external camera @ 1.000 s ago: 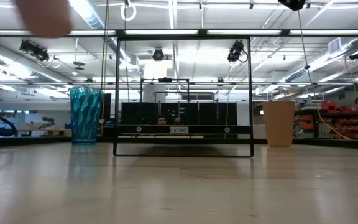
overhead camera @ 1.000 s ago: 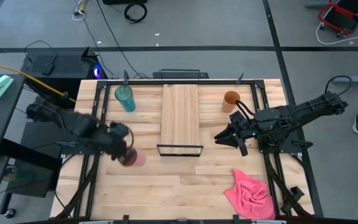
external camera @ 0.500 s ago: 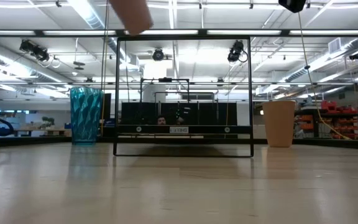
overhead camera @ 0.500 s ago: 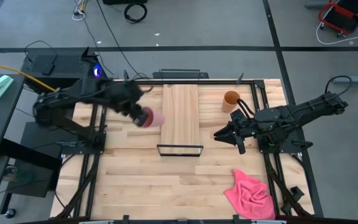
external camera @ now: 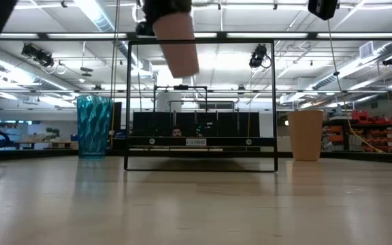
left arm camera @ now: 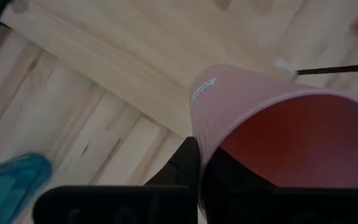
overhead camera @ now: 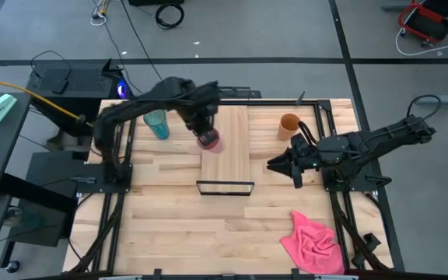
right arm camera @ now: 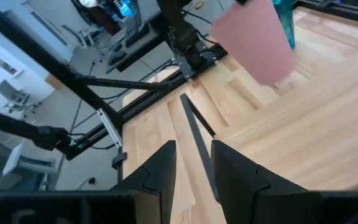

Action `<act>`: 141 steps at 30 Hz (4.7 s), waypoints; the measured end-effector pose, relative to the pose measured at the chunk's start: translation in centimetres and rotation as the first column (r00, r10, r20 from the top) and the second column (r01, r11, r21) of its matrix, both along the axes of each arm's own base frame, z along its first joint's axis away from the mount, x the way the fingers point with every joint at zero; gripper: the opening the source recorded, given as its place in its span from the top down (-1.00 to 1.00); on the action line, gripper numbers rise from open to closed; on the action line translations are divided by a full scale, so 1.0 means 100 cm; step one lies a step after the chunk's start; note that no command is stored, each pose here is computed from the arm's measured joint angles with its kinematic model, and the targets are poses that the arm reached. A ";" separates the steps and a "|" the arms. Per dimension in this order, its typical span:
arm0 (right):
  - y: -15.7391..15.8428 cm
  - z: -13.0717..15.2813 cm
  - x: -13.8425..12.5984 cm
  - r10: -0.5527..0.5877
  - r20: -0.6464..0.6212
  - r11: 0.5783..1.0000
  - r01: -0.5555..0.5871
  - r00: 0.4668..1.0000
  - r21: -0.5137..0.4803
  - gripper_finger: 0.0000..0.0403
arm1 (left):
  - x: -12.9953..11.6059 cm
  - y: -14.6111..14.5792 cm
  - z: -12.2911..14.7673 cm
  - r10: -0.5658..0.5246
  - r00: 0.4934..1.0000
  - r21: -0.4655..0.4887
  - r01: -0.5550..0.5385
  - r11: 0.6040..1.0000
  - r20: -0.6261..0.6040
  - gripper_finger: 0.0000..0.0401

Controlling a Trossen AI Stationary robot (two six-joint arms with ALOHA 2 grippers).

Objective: Stack small to large cups/mugs on shelf
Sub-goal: Put the pink cup on the shelf, then put the brown cup on the shelf

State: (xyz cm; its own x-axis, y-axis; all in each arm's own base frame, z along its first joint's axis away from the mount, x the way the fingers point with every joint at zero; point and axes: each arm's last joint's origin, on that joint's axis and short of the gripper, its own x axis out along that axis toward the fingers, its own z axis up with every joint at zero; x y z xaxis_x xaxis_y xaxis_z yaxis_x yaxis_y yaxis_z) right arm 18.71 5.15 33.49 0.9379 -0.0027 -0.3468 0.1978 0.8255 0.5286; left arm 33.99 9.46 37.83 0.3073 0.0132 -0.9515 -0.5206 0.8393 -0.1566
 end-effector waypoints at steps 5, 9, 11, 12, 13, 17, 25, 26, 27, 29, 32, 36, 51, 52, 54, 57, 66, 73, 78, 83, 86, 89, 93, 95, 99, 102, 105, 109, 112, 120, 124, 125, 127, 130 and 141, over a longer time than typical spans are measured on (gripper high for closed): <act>-0.005 -0.001 0.001 -0.029 -0.009 1.000 0.029 1.000 0.004 0.46 | 0.023 0.004 -0.029 -0.026 0.997 -0.034 0.023 0.999 -0.077 0.96; -0.010 -0.002 0.002 -0.057 -0.017 0.998 0.057 0.998 0.000 0.46 | 0.039 0.000 -0.050 -0.053 0.992 -0.047 0.047 0.998 -0.117 0.96; -0.013 -0.002 0.002 -0.073 -0.017 0.997 0.073 0.997 0.000 0.46 | 0.046 -0.005 -0.055 -0.069 0.992 -0.056 0.064 0.996 -0.109 0.96; -0.015 -0.002 0.003 -0.081 -0.017 0.997 0.081 0.997 0.000 0.46 | 0.049 -0.008 -0.058 -0.080 0.991 -0.064 0.073 0.995 -0.108 0.96; -0.016 -0.002 0.003 -0.087 -0.017 0.996 0.087 0.996 -0.001 0.46 | 0.052 -0.012 -0.061 -0.087 0.990 -0.071 0.080 0.994 -0.108 0.96; -0.020 -0.002 0.004 -0.105 -0.018 0.995 0.105 0.994 -0.003 0.46 | 0.061 -0.025 -0.071 -0.122 0.985 -0.081 0.113 0.990 -0.122 0.96; -0.021 -0.002 0.004 -0.106 -0.022 0.994 0.106 0.994 -0.012 0.46 | 0.073 -0.036 -0.091 -0.153 0.974 -0.095 0.138 0.986 -0.170 0.96; -0.021 -0.002 0.004 -0.106 -0.024 0.994 0.106 0.994 -0.013 0.46 | 0.073 -0.035 -0.093 -0.152 0.973 -0.095 0.138 0.986 -0.174 0.96; -0.021 -0.002 0.004 -0.106 -0.024 0.994 0.106 0.994 -0.012 0.46 | 0.075 -0.035 -0.095 -0.151 0.972 -0.096 0.136 0.986 -0.177 0.96; -0.021 -0.003 0.003 -0.107 -0.029 0.994 0.106 0.994 -0.012 0.46 | 0.076 -0.035 -0.099 -0.151 0.970 -0.099 0.134 0.986 -0.189 0.96; -0.020 -0.003 0.003 -0.106 -0.034 0.994 0.105 0.994 -0.012 0.46 | 0.077 -0.035 -0.099 -0.150 0.972 -0.097 0.134 0.986 -0.182 0.96; -0.020 -0.004 0.003 -0.106 -0.039 0.994 0.105 0.994 -0.014 0.46 | 0.077 -0.035 -0.098 -0.150 0.972 -0.098 0.134 0.986 -0.183 0.96; -0.021 -0.004 0.003 -0.102 -0.045 0.995 0.101 0.994 -0.026 0.46 | 0.084 -0.047 -0.113 -0.186 0.958 -0.101 0.167 0.981 -0.219 0.96; -0.021 -0.004 0.003 -0.102 -0.044 0.995 0.101 0.994 -0.027 0.46 | 0.084 -0.046 -0.113 -0.184 0.957 -0.103 0.165 0.981 -0.222 0.96; -0.021 -0.004 0.003 -0.102 -0.044 0.995 0.101 0.994 -0.027 0.46 | 0.083 -0.046 -0.113 -0.184 0.956 -0.103 0.164 0.981 -0.230 0.96; -0.020 -0.004 0.003 -0.101 -0.044 0.995 0.100 0.994 -0.027 0.46 | 0.083 -0.046 -0.113 -0.186 0.956 -0.103 0.166 0.981 -0.227 0.90; -0.021 -0.004 0.003 -0.101 -0.044 0.995 0.100 0.994 -0.028 0.46 | 0.084 -0.044 -0.113 -0.187 0.959 -0.118 0.165 0.979 -0.211 0.86; -0.021 -0.004 0.003 -0.101 -0.044 0.995 0.100 0.994 -0.028 0.46 | 0.085 -0.044 -0.113 -0.186 0.962 -0.122 0.164 0.979 -0.198 0.75; -0.021 -0.004 0.003 -0.101 -0.044 0.995 0.100 0.994 -0.028 0.46 | 0.085 -0.044 -0.113 -0.185 0.963 -0.123 0.162 0.979 -0.198 0.65; -0.020 -0.004 0.003 -0.100 -0.045 0.995 0.099 0.994 -0.028 0.46 | 0.085 -0.044 -0.109 -0.179 0.966 -0.120 0.158 0.980 -0.188 0.55; -0.021 -0.004 0.003 -0.098 -0.045 0.995 0.096 0.994 -0.036 0.46 | 0.084 -0.042 -0.097 -0.173 0.971 -0.115 0.156 0.981 -0.165 0.49; -0.021 -0.004 0.003 -0.097 -0.046 0.995 0.095 0.994 -0.038 0.46 | 0.084 -0.039 -0.083 -0.166 0.978 -0.103 0.153 0.983 -0.127 0.45; -0.020 -0.004 0.003 -0.096 -0.047 0.995 0.095 0.994 -0.038 0.46 | 0.080 -0.032 -0.056 -0.150 0.986 -0.083 0.144 0.986 -0.069 0.42; -0.020 -0.004 0.003 -0.096 -0.047 0.995 0.095 0.994 -0.037 0.46 | 0.075 -0.027 -0.047 -0.150 0.987 -0.074 0.146 0.987 -0.056 0.41; -0.020 -0.004 0.003 -0.097 -0.044 0.995 0.095 0.994 -0.035 0.46 | 0.054 -0.015 -0.032 -0.112 0.990 -0.046 0.108 0.993 -0.081 0.42; -0.021 -0.004 0.003 -0.097 -0.045 0.995 0.096 0.994 -0.035 0.46 | 0.045 -0.003 -0.023 -0.073 0.995 -0.011 0.072 0.997 -0.068 0.44; -0.021 -0.004 0.003 -0.099 -0.043 0.995 0.098 0.994 -0.030 0.46 | 0.036 0.007 -0.014 -0.050 0.998 0.021 0.051 0.998 -0.050 0.45; -0.022 -0.001 -0.001 -0.103 -0.031 0.994 0.102 0.994 -0.025 0.46 | 0.022 0.021 -0.001 -0.024 0.999 0.109 0.029 0.994 -0.043 0.44; -0.025 0.002 -0.006 -0.114 -0.013 0.993 0.114 0.993 -0.028 0.46 | 0.007 0.038 0.011 0.024 0.999 0.174 -0.018 0.985 -0.032 0.45; -0.040 0.012 -0.021 -0.165 0.049 0.984 0.168 0.985 -0.059 0.46 | -0.067 0.066 0.066 0.197 0.972 0.232 -0.222 0.947 0.128 0.47; -0.045 0.014 -0.024 -0.184 0.062 0.979 0.189 0.981 -0.073 0.46 | -0.118 0.054 0.104 0.278 0.922 0.242 -0.344 0.907 0.269 0.49; -0.046 0.015 -0.025 -0.187 0.063 0.978 0.192 0.980 -0.078 0.46 | -0.131 0.047 0.113 0.297 0.904 0.237 -0.375 0.896 0.309 0.49; -0.047 0.015 -0.025 -0.194 0.061 0.976 0.198 0.979 -0.085 0.46 | -0.157 0.029 0.130 0.305 0.869 0.230 -0.412 0.882 0.390 0.51; -0.049 0.014 -0.026 -0.194 0.058 0.976 0.198 0.979 -0.085 0.46 | -0.192 -0.003 0.151 0.298 0.812 0.198 -0.444 0.874 0.502 0.53; -0.049 0.017 -0.030 -0.155 0.073 0.985 0.160 0.985 -0.059 0.46 | -0.260 -0.068 0.155 0.269 0.720 0.159 -0.467 0.870 0.640 0.61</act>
State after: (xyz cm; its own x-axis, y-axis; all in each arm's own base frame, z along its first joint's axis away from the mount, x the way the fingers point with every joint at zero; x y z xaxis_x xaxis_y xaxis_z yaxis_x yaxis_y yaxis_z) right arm 15.69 0.27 35.20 0.9455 -0.1725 -0.2763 0.2933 0.8196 0.4922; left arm 8.00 2.64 53.34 0.7037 0.4880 -0.5165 -0.6865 0.6544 -0.3171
